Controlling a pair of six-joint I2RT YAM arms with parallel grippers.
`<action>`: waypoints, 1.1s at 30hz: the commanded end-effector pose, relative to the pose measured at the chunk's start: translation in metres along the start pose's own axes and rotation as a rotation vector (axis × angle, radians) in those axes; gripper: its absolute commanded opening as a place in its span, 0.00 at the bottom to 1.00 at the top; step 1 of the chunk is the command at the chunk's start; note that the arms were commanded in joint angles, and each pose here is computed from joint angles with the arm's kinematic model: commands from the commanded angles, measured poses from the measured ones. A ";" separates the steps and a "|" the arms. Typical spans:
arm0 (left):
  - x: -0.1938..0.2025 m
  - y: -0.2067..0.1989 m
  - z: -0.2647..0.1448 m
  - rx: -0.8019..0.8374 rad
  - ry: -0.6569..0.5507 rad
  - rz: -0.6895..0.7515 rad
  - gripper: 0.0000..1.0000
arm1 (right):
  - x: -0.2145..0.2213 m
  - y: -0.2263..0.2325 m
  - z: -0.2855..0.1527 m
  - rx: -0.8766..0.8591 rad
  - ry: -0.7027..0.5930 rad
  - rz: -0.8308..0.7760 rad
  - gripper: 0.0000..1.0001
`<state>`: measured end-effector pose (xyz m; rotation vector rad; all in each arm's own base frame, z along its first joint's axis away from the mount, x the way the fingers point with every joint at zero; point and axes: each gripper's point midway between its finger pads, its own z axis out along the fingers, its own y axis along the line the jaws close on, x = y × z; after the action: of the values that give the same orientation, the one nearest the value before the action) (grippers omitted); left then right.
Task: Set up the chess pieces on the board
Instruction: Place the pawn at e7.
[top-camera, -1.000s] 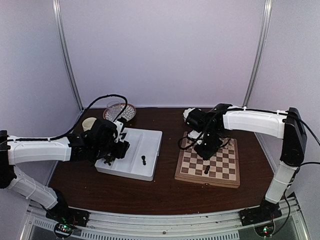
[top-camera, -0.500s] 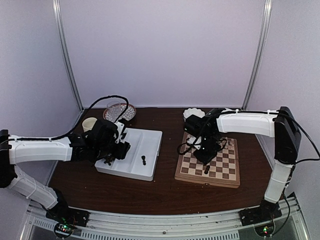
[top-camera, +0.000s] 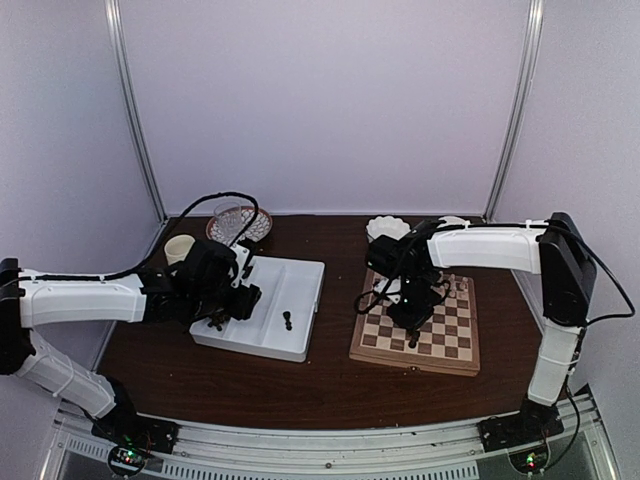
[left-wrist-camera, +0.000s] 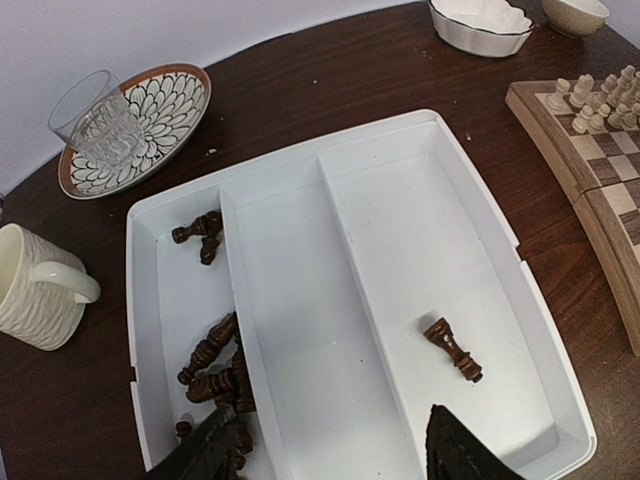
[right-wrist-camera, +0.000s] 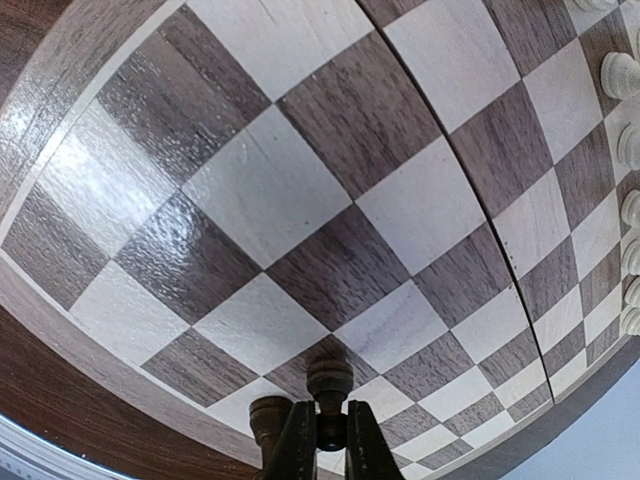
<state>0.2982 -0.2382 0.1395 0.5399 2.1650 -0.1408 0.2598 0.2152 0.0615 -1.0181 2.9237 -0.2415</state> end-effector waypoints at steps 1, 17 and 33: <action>-0.012 -0.005 0.000 0.015 -0.026 -0.001 0.64 | 0.006 -0.004 0.005 0.007 0.033 0.000 0.00; -0.011 -0.006 0.002 0.012 -0.018 0.001 0.64 | 0.008 -0.004 0.008 0.007 0.046 0.001 0.08; -0.012 -0.006 0.002 0.013 -0.018 0.002 0.64 | -0.002 -0.008 -0.001 0.018 0.005 0.010 0.23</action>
<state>0.2995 -0.2397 0.1365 0.5445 2.1731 -0.1347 0.2596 0.2120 0.0600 -1.0185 2.9361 -0.2519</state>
